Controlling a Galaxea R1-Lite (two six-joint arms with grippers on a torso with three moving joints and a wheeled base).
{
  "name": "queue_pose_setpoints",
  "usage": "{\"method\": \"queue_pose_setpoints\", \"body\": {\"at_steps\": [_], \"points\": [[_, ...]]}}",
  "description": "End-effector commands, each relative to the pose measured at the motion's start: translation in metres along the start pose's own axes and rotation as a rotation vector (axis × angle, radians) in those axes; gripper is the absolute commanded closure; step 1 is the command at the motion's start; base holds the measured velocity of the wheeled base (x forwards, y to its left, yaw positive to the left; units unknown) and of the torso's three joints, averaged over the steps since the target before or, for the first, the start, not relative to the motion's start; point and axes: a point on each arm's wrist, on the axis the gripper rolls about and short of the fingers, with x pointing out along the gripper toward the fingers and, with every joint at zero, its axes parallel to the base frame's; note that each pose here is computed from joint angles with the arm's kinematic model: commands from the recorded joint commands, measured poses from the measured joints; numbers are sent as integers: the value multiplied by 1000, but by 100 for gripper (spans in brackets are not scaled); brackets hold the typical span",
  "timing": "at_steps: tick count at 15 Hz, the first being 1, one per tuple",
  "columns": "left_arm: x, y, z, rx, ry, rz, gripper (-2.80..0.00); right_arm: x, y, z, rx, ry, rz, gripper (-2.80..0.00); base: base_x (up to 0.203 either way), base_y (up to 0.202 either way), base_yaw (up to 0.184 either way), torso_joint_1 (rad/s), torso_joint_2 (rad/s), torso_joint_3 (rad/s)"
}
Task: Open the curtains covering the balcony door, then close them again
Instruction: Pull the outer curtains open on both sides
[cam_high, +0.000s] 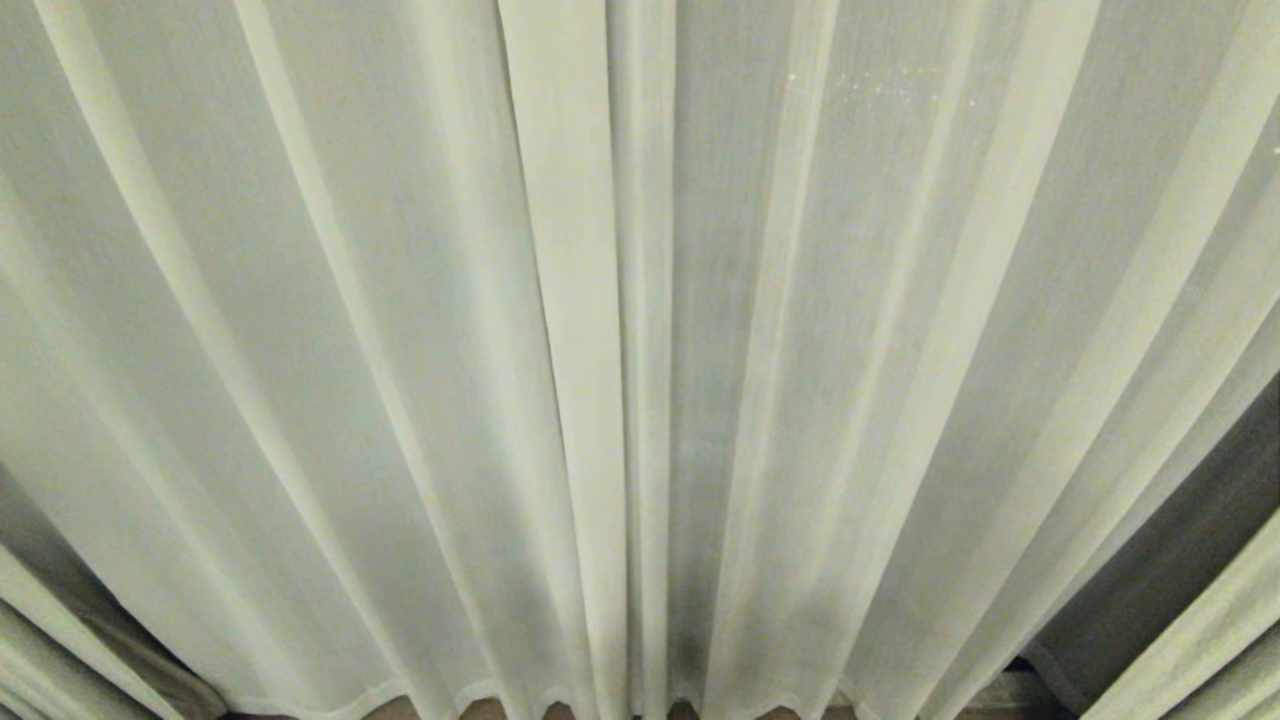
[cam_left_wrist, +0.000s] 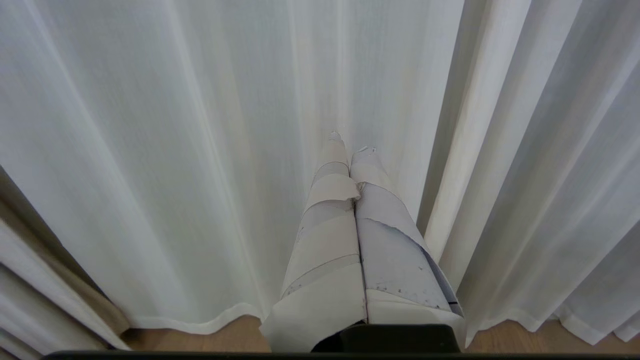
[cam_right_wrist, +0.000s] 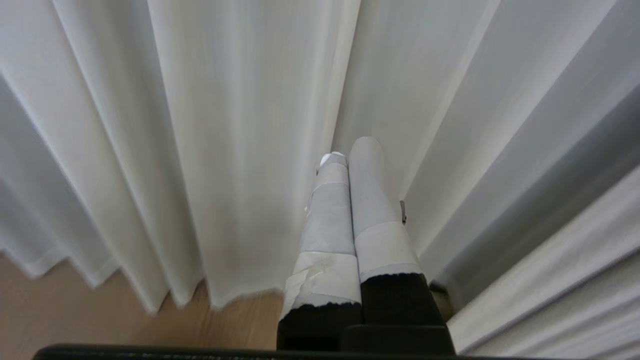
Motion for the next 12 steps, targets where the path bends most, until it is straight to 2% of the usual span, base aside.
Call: {"method": "queue_pose_setpoints", "body": {"at_steps": [1,3,6,7,12], "points": [[0,0,0,0,-1,1,0,-1,1,-1,2,-9,66,0,0,0,0,0,0,0],[0,0,0,0,-1,1,0,-8,1,-2,-4,-75,100,0,0,0,0,0,0,0],[0,0,0,0,-1,1,0,-26,2,-5,-25,-264,81,0,0,0,0,0,0,0],[0,0,0,0,-1,1,0,-29,2,-6,-28,-295,78,0,0,0,0,0,0,0],[0,0,0,0,0,1,0,-29,2,-6,-26,-301,78,0,0,0,0,0,0,0]]}}
